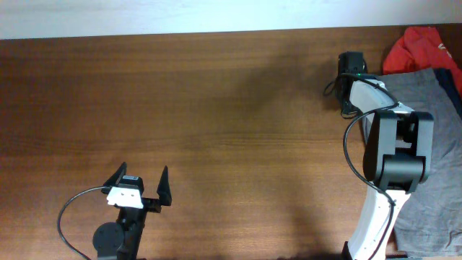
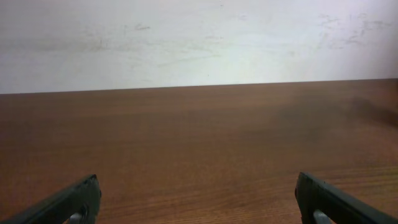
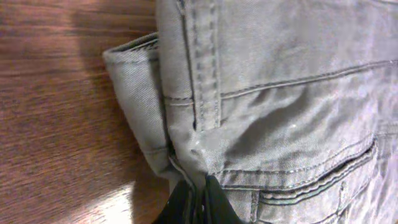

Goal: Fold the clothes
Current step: 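Reach the right gripper to the grey trousers on the stack and grasp, then pull the grey trousers left onto the open table with the right gripper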

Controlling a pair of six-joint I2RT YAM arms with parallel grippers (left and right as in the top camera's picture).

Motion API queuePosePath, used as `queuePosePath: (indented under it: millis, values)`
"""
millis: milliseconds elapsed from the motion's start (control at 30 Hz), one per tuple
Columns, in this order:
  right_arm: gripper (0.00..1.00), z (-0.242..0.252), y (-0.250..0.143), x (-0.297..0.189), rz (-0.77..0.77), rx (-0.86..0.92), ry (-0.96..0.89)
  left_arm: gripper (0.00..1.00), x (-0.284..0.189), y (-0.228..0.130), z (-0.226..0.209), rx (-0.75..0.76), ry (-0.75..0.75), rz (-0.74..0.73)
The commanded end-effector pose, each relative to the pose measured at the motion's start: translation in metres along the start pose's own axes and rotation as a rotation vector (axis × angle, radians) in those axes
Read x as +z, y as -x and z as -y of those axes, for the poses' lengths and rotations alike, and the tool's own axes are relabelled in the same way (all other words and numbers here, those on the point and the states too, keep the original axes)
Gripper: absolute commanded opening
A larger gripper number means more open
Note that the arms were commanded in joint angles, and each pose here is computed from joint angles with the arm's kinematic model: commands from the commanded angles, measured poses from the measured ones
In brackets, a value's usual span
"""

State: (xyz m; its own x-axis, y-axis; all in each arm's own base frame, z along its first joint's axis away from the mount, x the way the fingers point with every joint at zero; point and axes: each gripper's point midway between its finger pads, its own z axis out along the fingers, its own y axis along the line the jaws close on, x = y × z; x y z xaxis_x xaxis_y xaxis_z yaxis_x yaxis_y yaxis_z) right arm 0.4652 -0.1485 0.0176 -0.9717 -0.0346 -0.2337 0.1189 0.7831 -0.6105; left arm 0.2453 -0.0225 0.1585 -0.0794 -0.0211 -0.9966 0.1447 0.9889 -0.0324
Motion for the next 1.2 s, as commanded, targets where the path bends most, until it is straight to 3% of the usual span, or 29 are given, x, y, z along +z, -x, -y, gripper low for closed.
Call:
queuePosePath:
  millis: [0, 467, 600, 733, 867, 1067, 1167]
  values:
    - [0.04, 0.052, 0.029, -0.046, 0.111, 0.202, -0.08, 0.99, 0.0, -0.001, -0.002, 0.011, 0.006, -0.002]
    - [0.04, 0.14, 0.037, -0.17, 0.338, 0.48, -0.062, 0.99, 0.0, -0.001, -0.002, 0.011, 0.006, -0.002]
    - [0.04, 0.111, 0.055, -0.227, 0.483, 0.442, 0.124, 0.99, 0.0, -0.001, -0.002, 0.012, 0.006, -0.002]
    - [0.07, 0.04, 0.07, -0.286, 0.594, 0.311, 0.288, 0.99, 0.0, -0.001, -0.002, 0.011, 0.006, -0.002]
    - [0.07, -0.083, 0.067, -0.358, 0.674, 0.103, 0.696, 0.99, 0.0, -0.001, -0.002, 0.011, 0.006, -0.002]
    - [0.09, -0.277, 0.017, -0.45, 0.607, -0.01, 1.156, 0.99, 0.0, -0.001, -0.002, 0.011, 0.006, -0.002]
    - [0.08, -0.319, -0.021, -0.483, 0.6, -0.097, 1.234, 0.99, 0.0, -0.001, -0.002, 0.012, 0.006, -0.002]
